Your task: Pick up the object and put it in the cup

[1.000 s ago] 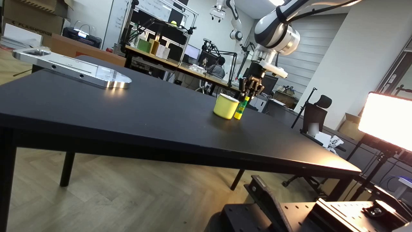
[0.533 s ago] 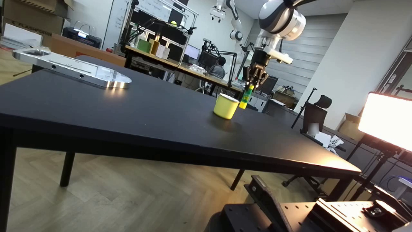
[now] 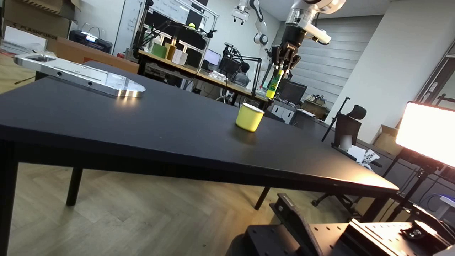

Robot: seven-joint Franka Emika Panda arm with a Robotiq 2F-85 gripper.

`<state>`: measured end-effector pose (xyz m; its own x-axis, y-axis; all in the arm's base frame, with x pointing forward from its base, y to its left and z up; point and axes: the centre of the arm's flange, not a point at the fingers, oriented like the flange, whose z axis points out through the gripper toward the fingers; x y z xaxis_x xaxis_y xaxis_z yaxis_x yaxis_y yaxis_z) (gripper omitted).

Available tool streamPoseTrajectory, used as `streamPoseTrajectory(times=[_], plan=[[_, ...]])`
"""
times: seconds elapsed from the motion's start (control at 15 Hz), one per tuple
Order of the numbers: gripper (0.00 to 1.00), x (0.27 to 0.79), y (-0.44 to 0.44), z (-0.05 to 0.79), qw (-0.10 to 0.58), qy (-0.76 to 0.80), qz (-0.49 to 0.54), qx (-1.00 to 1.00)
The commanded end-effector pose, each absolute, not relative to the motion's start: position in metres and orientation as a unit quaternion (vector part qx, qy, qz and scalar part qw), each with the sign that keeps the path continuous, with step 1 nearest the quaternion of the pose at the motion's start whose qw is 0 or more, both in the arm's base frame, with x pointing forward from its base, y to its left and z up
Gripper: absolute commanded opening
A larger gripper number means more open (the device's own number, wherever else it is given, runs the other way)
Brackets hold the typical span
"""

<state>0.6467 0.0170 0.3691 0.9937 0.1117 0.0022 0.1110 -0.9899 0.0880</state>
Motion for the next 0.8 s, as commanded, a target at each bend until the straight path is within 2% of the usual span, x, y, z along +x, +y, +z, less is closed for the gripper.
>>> streamPoseTrajectory(times=[0.0, 0.73], plan=[[0.09, 0.632, 0.035, 0.362, 0.029, 0.048, -0.005, 0.998], [0.09, 0.604, 0.063, 0.288, -0.022, 0.045, 0.006, 0.999]])
